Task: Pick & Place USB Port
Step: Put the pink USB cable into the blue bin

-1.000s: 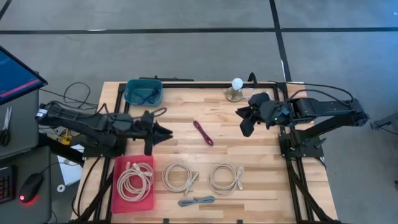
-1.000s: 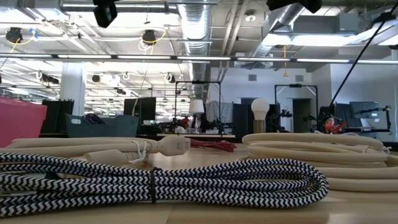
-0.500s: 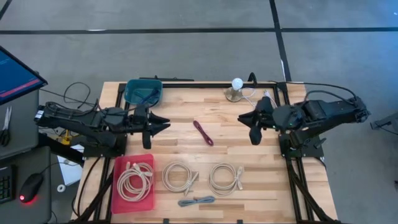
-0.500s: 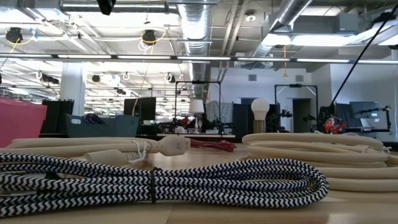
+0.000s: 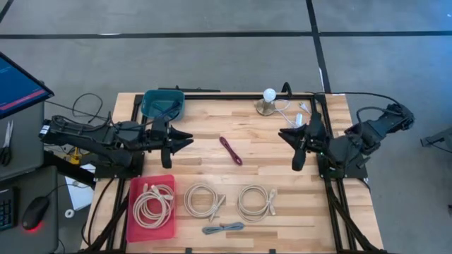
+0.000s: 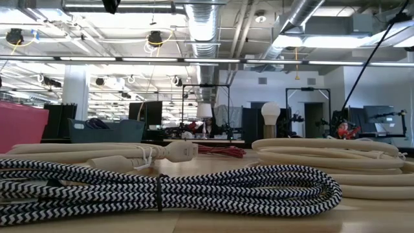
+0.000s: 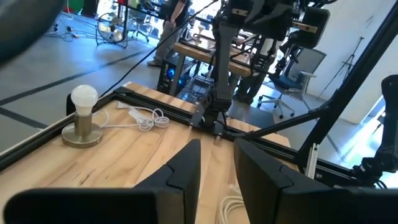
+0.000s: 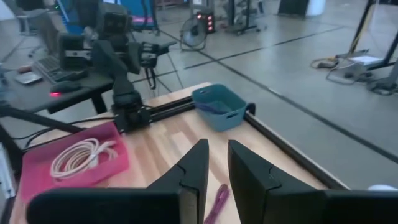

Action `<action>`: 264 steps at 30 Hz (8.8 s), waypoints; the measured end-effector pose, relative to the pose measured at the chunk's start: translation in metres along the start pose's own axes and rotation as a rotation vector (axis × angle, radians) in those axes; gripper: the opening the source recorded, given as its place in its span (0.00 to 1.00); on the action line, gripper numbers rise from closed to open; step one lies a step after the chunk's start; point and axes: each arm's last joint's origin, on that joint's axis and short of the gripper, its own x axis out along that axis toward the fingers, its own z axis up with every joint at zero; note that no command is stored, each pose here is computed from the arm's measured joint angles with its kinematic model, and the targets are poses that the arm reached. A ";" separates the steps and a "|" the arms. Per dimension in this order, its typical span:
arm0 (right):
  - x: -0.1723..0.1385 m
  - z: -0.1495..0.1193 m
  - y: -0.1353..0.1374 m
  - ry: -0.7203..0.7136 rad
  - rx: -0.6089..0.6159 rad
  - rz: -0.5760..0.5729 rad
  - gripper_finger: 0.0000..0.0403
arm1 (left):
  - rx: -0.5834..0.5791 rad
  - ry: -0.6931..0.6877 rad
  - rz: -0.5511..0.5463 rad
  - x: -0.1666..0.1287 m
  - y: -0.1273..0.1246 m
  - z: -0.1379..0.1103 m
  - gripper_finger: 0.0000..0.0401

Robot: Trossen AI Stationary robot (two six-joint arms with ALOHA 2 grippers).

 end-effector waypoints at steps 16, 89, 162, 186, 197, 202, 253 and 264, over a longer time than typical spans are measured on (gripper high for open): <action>0.022 -0.017 0.017 0.049 -0.075 -0.091 0.13 | 0.000 -0.001 -0.001 0.000 0.000 0.000 0.24; 0.243 -0.171 0.019 0.861 0.293 -0.221 0.54 | -0.010 -0.015 -0.004 0.000 0.000 0.002 0.24; 0.175 -0.036 0.024 0.244 0.133 0.231 0.02 | -0.118 -0.042 0.059 0.007 0.010 0.005 0.44; 0.184 -0.037 0.042 0.186 0.154 0.375 0.02 | -0.188 -0.123 -0.083 0.010 0.006 0.015 0.58; 0.183 -0.039 0.043 0.209 0.147 0.399 0.02 | -0.191 -0.133 -0.085 0.024 0.003 0.012 0.57; 0.183 -0.041 0.042 0.227 0.140 0.394 0.02 | -0.200 -0.148 -0.091 0.026 0.002 0.013 0.57; 0.158 -0.028 0.026 0.249 0.108 0.328 0.22 | -0.071 -0.223 0.414 -0.073 0.045 0.023 0.04; 0.117 -0.003 -0.001 0.158 0.095 0.186 0.20 | -0.057 -0.285 0.668 -0.092 0.074 -0.021 0.04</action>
